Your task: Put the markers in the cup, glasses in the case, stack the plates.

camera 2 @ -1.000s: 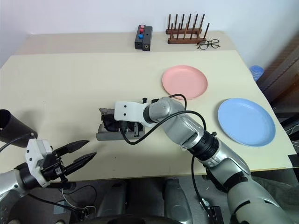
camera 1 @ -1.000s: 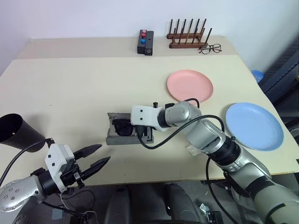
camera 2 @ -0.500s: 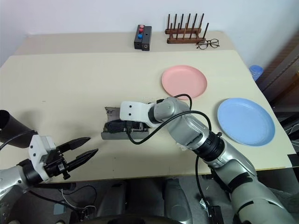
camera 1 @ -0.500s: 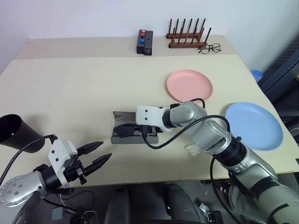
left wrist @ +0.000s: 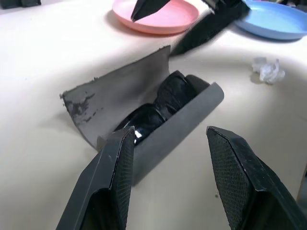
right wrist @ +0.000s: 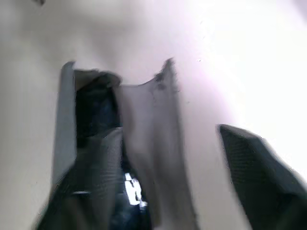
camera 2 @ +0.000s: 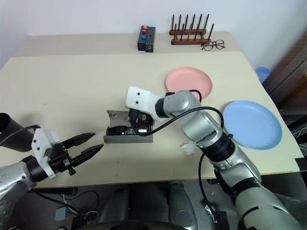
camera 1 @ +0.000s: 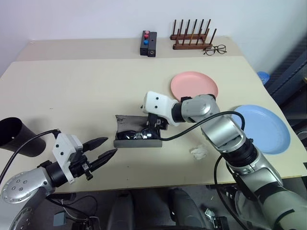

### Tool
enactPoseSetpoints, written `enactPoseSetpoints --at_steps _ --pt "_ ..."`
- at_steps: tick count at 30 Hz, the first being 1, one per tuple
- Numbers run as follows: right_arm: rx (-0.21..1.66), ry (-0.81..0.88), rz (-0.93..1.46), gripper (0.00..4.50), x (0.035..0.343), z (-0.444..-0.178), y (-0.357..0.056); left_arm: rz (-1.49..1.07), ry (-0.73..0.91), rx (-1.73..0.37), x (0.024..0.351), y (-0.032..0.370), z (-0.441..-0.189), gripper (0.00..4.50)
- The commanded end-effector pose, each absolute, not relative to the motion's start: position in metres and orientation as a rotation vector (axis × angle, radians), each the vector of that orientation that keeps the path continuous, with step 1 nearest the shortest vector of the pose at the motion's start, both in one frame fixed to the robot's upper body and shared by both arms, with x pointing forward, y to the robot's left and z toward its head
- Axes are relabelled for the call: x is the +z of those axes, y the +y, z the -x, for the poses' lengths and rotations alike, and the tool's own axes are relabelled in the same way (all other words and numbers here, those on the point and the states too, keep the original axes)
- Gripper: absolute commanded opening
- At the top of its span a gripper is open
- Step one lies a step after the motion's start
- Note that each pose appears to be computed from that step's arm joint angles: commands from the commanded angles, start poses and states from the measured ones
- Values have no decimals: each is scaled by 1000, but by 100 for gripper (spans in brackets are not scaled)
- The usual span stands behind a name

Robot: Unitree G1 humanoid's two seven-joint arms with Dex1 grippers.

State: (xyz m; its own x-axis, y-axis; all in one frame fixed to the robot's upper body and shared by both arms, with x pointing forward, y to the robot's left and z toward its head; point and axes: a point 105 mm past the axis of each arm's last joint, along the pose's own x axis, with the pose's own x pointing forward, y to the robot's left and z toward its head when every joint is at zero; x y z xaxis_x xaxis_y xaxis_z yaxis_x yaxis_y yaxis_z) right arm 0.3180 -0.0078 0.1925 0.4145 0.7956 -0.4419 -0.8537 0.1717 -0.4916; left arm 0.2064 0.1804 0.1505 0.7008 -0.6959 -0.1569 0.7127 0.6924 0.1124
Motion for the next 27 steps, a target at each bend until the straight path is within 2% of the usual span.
enactPoseSetpoints --at_steps 1,4,7,10,13,14,18,21,25,27 --pt "1154 10 763 137 214 -320 -13 -183 73 -794 161 178 -207 243" --pt "1139 0 752 2 217 -323 -15 -179 76 -788 160 180 -208 243" --pt "1123 -26 764 2 218 -324 -19 -125 86 -757 159 184 -214 243" --pt "1136 -50 779 0 216 -321 -28 -29 87 -630 162 196 -233 172" --pt "1155 -64 800 0 210 -317 -41 -52 79 -596 168 196 -251 23" --pt "1170 -75 809 0 208 -313 -46 -56 90 -598 170 193 -259 10" --pt "1253 -110 791 0 199 -293 -61 -35 109 -643 184 175 -296 10" --pt "1264 -84 781 0 189 -289 -72 -55 126 -651 196 165 -325 10" --pt "1255 -70 768 0 183 -284 -83 -119 278 -665 188 156 -357 10" --pt "1251 -75 760 0 181 -280 -88 -139 367 -716 182 146 -365 10"
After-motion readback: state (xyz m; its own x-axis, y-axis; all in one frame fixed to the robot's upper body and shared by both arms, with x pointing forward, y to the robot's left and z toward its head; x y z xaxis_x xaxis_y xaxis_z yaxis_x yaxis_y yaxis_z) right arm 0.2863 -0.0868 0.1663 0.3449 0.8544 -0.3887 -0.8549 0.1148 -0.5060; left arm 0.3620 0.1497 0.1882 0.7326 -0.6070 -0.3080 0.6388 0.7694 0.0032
